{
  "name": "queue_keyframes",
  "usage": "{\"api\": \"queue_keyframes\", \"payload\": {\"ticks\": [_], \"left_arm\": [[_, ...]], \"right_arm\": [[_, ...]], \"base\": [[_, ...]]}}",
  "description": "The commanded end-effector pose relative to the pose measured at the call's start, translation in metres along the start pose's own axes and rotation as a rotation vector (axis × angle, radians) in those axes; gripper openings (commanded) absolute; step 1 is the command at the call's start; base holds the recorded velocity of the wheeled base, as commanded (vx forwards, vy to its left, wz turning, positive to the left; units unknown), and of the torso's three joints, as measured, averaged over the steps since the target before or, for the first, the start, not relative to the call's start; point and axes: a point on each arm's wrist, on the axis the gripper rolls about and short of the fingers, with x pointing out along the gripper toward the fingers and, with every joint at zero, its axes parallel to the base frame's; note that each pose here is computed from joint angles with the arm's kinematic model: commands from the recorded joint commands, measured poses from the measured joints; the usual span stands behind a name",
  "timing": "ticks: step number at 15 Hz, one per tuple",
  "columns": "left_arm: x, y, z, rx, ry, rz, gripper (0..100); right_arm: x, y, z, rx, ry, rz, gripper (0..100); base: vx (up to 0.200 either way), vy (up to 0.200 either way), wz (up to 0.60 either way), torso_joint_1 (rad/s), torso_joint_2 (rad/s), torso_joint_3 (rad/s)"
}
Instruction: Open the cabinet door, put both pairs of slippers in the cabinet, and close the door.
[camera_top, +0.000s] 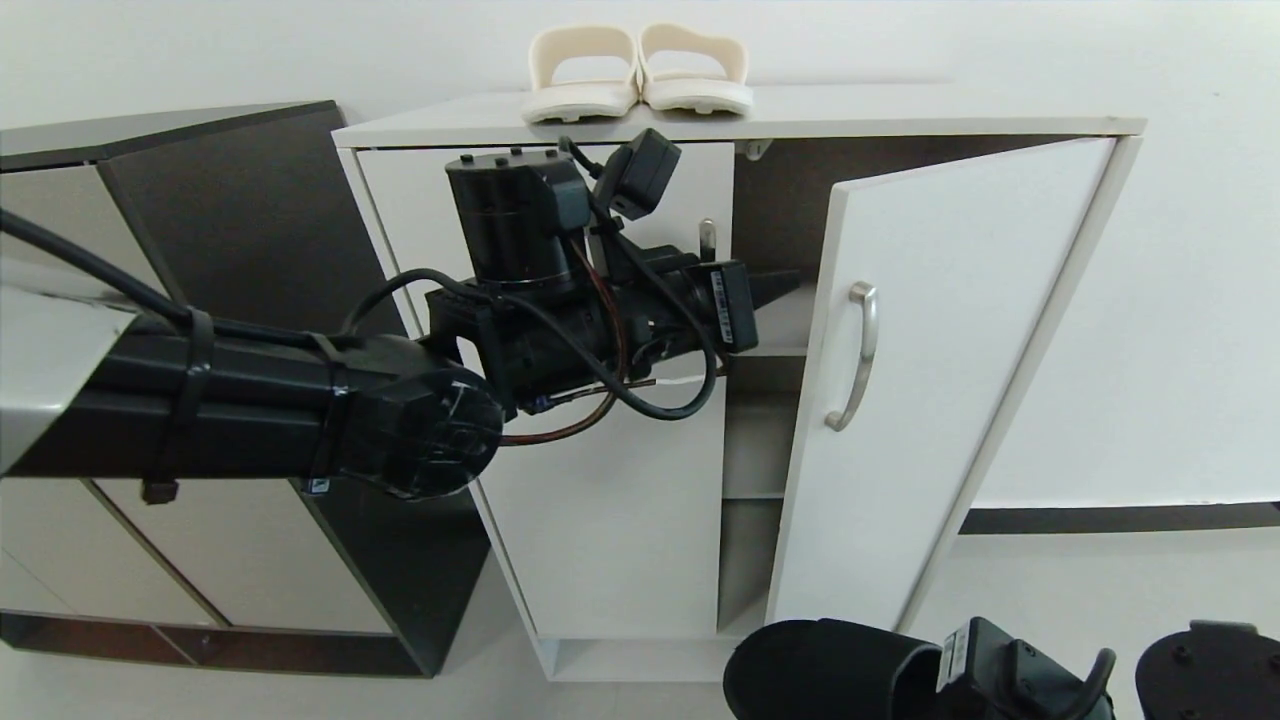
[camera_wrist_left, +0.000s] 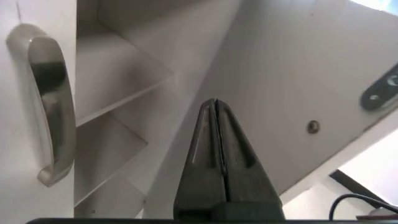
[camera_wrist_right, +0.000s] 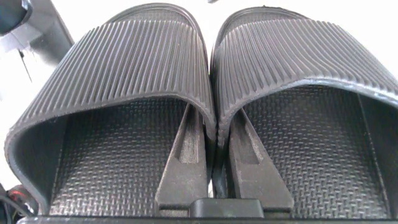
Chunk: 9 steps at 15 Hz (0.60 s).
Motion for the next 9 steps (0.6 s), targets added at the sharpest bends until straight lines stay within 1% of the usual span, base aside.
{"api": "queue_keyframes", "payload": {"ticks": [1, 2, 3, 4, 5, 6, 7, 8, 9], "left_arm": [[0.002, 0.001, -0.002, -0.003, 0.004, 0.001, 0], [0.0, -0.001, -0.002, -0.002, 0.007, -0.003, 0], [0.0, -0.009, -0.005, -0.003, 0.016, -0.021, 0], [0.001, -0.022, -0.007, -0.004, 0.024, -0.054, 0], [0.005, -0.038, -0.013, -0.006, 0.038, -0.097, 0], [0.008, -0.056, -0.018, 0.004, 0.054, -0.145, 0], [0.011, -0.071, -0.024, 0.016, 0.067, -0.186, 0], [0.011, -0.078, -0.025, 0.02, 0.068, -0.205, 0], [0.008, -0.082, -0.026, 0.036, 0.071, -0.215, 0]], "right_arm": [[0.0, 0.003, -0.003, -0.007, 0.013, 0.015, 0], [0.0, 0.007, -0.005, -0.016, 0.018, 0.031, 0], [-0.001, 0.008, -0.005, -0.018, 0.019, 0.037, 0], [-0.002, 0.01, -0.006, -0.024, 0.018, 0.046, 0], [-0.004, 0.012, -0.007, -0.03, 0.016, 0.058, 0], [-0.005, 0.014, -0.007, -0.035, 0.014, 0.068, 0], [-0.006, 0.016, -0.008, -0.039, 0.013, 0.075, 0], [-0.007, 0.016, -0.008, -0.04, 0.012, 0.078, 0], [-0.01, 0.017, -0.009, -0.047, 0.008, 0.084, 0]], "base": [[-0.2, -0.2, 0.0, 0.007, 0.01, -0.002], [-0.2, -0.2, 0.0, -0.002, 0.0, 0.007], [-0.2, -0.2, 0.0, 0.002, 0.01, 0.002], [-0.2, -0.2, 0.0, 0.002, 0.01, 0.002], [-0.2, -0.2, 0.0, 0.012, 0.01, -0.002], [-0.2, -0.2, 0.0, 0.002, 0.01, 0.012], [-0.2, -0.2, 0.0, -0.012, 0.0, 0.007], [-0.2, -0.2, 0.0, -0.007, 0.0, 0.002], [0.0, 0.0, 0.0, 0.0, 0.0, 0.0]]}}
